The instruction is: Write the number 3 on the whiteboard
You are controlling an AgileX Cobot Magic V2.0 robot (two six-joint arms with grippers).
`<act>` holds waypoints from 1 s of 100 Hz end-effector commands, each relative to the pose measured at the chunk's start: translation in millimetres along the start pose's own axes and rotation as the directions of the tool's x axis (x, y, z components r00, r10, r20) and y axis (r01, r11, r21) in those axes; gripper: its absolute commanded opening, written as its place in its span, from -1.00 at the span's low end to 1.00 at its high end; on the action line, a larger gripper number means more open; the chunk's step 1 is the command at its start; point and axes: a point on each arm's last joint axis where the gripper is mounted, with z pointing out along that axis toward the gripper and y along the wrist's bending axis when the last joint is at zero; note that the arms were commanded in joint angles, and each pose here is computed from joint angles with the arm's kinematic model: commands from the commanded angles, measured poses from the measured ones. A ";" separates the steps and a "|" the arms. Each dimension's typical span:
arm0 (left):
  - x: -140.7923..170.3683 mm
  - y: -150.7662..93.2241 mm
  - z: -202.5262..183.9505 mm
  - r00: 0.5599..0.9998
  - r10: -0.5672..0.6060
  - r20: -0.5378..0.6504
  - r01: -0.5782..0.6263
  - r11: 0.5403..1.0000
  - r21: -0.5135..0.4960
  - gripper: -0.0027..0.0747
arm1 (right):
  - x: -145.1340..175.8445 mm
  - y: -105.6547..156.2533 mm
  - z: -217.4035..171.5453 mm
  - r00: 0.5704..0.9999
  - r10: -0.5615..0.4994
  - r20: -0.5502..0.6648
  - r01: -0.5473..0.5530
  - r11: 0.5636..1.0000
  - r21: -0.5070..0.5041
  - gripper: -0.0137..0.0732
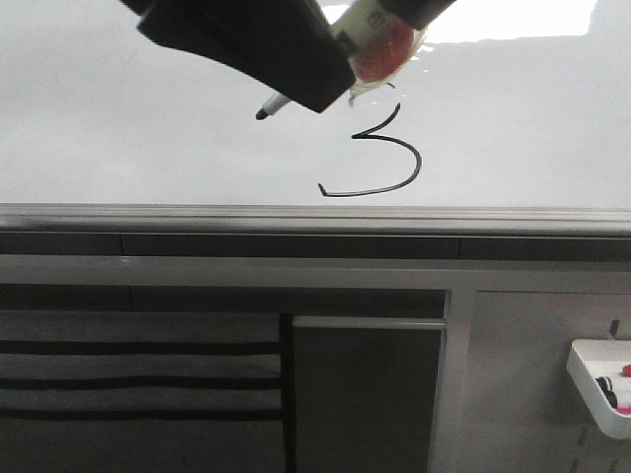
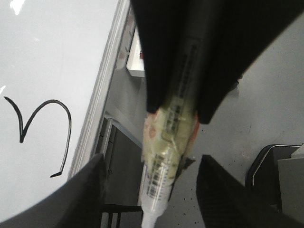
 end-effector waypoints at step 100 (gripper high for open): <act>28.5 62.6 -36.4 0.943 -0.323 0.076 0.329 0.878 -0.346 -0.98 | 19.1 -32.0 -45.4 0.933 0.353 0.061 -0.358 0.911 0.203 0.08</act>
